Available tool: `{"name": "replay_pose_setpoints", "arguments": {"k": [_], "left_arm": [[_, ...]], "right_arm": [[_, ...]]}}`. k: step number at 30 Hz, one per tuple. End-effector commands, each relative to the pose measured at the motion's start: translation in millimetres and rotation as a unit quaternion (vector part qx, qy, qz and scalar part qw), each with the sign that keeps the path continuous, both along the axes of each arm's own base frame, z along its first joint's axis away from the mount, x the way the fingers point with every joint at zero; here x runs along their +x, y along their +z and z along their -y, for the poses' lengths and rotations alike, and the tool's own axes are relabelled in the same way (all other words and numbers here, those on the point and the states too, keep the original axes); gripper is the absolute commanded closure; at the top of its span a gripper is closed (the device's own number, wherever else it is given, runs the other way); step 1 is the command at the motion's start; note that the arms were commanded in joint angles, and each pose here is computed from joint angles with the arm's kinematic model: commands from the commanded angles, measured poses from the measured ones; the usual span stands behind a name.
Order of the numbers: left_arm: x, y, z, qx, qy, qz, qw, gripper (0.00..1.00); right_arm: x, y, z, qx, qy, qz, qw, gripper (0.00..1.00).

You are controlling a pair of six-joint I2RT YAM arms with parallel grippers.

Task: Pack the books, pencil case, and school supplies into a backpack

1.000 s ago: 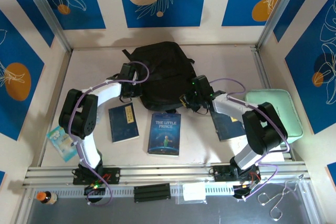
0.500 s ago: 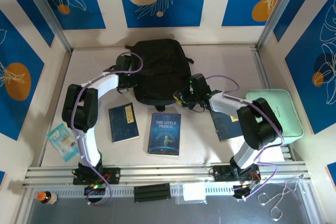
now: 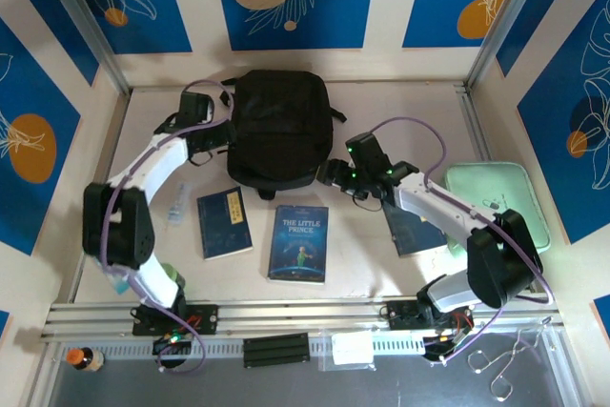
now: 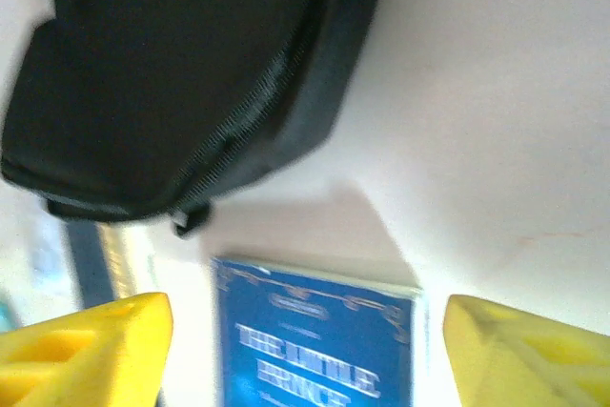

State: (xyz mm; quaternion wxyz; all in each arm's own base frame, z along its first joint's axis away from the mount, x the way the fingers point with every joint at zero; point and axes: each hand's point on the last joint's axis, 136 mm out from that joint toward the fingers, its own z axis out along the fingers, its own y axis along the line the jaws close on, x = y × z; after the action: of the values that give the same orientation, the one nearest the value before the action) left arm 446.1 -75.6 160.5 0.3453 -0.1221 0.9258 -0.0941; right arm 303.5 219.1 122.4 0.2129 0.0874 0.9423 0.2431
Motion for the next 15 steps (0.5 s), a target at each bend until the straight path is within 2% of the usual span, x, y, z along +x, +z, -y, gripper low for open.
{"name": "replay_pose_setpoints", "arguments": {"k": [1,3,5,9,15], "left_arm": [[-18,12,1,-0.01,-0.009,0.014,1.0,0.22],[-22,20,1,-0.008,-0.015,0.033,0.999,0.14],[-22,25,0,0.0,-0.022,0.049,0.999,0.12],[-21,27,-9,0.027,-0.016,0.061,0.998,0.04],[-13,31,-6,0.024,-0.026,0.081,0.996,0.01]], "right_arm": [[-40,-36,26,-0.137,0.079,-0.045,0.986,0.2],[-51,-44,22,-0.17,0.108,-0.052,0.978,0.15],[-57,-51,15,-0.185,0.133,-0.06,0.972,0.12],[-65,-67,10,-0.223,0.152,-0.09,0.959,0.13],[-69,-81,-4,-0.227,0.166,-0.116,0.953,0.14]]}}
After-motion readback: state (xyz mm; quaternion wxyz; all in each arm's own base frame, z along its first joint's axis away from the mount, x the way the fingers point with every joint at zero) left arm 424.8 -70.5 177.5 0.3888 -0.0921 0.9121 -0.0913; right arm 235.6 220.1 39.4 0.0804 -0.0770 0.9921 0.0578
